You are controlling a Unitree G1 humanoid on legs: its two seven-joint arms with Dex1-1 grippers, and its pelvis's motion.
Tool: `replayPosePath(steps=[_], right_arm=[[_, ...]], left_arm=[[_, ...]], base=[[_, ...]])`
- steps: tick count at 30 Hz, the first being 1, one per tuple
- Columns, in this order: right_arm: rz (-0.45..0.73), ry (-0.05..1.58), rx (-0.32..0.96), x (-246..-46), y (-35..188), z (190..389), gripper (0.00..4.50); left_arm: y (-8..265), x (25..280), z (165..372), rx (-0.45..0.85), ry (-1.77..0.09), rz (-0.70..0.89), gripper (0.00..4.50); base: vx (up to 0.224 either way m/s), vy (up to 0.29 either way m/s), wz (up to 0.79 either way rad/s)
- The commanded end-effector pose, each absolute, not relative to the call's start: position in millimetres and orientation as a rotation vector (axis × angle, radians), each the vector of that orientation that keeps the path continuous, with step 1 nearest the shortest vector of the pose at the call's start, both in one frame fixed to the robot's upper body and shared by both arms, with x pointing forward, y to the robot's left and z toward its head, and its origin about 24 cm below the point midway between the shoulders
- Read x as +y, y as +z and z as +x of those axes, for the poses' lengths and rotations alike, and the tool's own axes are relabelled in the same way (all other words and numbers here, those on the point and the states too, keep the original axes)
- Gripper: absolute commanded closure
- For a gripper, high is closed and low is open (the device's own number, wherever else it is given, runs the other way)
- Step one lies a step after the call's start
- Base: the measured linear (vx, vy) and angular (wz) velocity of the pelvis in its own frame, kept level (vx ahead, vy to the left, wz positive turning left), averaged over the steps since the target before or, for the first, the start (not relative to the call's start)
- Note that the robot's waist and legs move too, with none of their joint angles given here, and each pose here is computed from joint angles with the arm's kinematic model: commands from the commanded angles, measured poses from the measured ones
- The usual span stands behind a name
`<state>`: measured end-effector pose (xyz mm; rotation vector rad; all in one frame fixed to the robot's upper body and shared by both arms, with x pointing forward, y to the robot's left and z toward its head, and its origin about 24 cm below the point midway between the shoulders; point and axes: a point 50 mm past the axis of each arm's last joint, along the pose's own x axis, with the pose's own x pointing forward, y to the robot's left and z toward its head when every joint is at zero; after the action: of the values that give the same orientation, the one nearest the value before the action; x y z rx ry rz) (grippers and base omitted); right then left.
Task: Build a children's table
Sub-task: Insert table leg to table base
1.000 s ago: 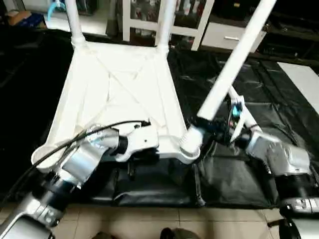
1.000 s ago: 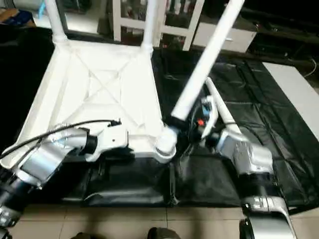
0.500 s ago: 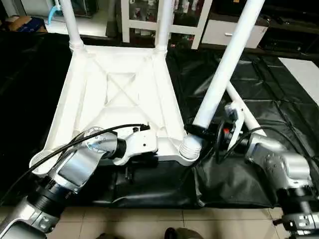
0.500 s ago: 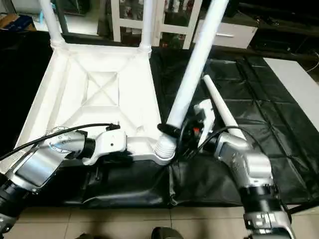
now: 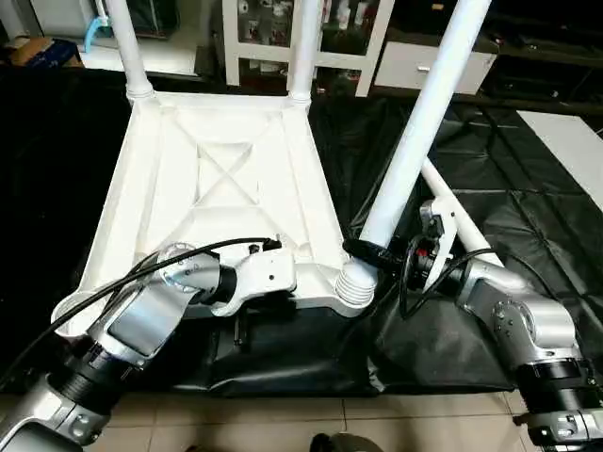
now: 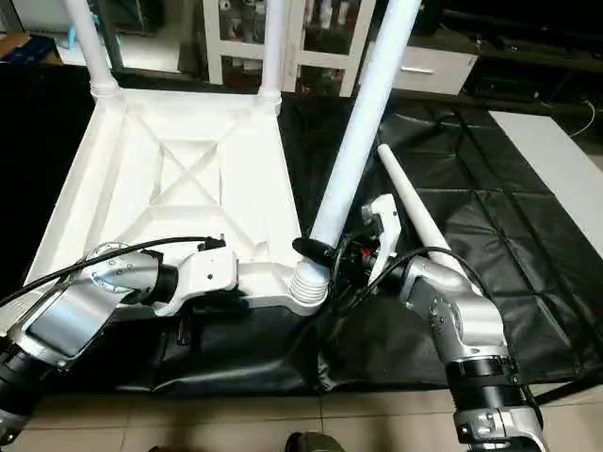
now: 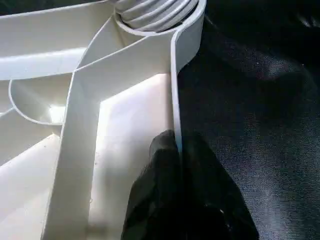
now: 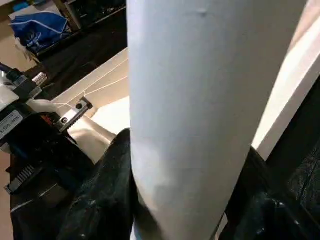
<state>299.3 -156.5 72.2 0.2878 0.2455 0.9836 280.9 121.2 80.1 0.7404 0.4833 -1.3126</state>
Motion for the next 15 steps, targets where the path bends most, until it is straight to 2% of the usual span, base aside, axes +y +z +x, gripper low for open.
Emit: replayPosePath(steps=[1,8,15], right_arm=[[0.219,0.797,0.367,-183.4,43.9,293.2,2.66],[0.299,0.700,0.280,-185.4,29.7,280.7,2.66],[0.242,0.683,0.255,-186.0,24.5,273.5,2.66]], left_arm=[[58.5,121.2,266.0,0.600,-1.403,0.742,4.50],[57.8,122.0,268.8,0.597,-1.384,0.744,4.50],[58.4,123.1,270.1,0.600,-1.380,0.753,4.50]], base=[[0.000,0.000,0.00],[0.000,0.000,0.00],[0.000,0.000,0.00]])
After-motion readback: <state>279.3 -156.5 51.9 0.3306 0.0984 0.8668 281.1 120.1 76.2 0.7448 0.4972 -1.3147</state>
